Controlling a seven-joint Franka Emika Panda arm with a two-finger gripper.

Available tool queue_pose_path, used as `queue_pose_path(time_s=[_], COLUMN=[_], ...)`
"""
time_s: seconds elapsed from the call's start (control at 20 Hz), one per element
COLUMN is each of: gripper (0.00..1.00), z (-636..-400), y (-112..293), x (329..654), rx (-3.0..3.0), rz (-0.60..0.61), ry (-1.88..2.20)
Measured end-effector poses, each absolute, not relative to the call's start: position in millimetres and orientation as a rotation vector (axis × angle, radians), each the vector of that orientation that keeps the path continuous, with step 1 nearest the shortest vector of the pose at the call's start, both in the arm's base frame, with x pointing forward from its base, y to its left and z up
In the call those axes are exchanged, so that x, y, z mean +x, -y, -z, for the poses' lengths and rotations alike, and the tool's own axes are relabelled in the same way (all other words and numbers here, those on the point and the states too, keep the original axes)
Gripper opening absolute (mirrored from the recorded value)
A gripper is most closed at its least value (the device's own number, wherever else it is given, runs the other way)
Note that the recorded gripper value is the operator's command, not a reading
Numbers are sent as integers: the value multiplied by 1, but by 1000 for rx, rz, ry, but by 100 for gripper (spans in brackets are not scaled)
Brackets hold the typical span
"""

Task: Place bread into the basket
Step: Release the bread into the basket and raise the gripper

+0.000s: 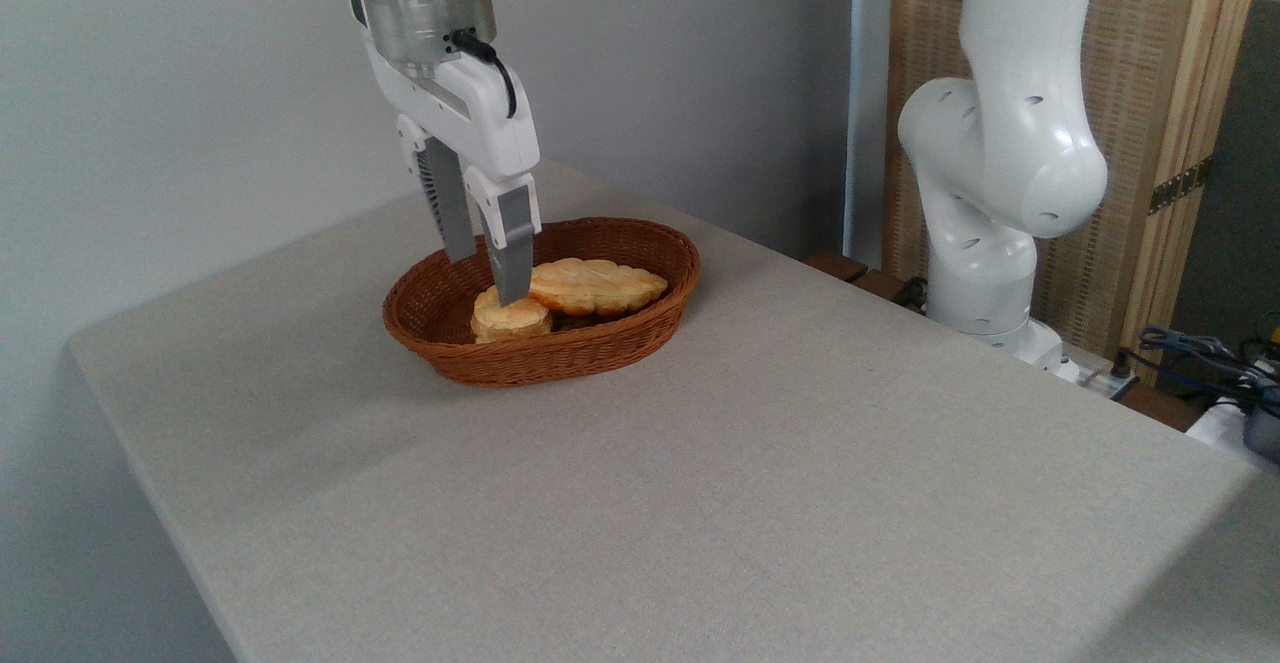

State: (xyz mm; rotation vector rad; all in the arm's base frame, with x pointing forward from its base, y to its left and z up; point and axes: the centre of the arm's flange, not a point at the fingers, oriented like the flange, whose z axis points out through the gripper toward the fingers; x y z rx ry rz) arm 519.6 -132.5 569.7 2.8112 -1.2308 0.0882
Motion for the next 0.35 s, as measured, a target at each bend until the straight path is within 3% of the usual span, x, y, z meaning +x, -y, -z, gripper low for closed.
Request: queue_pose_path(time_s=[0.35], gripper=[100], z=[-573], y=[80], x=[536], rx=[2882], rz=[-155], ry=[1161])
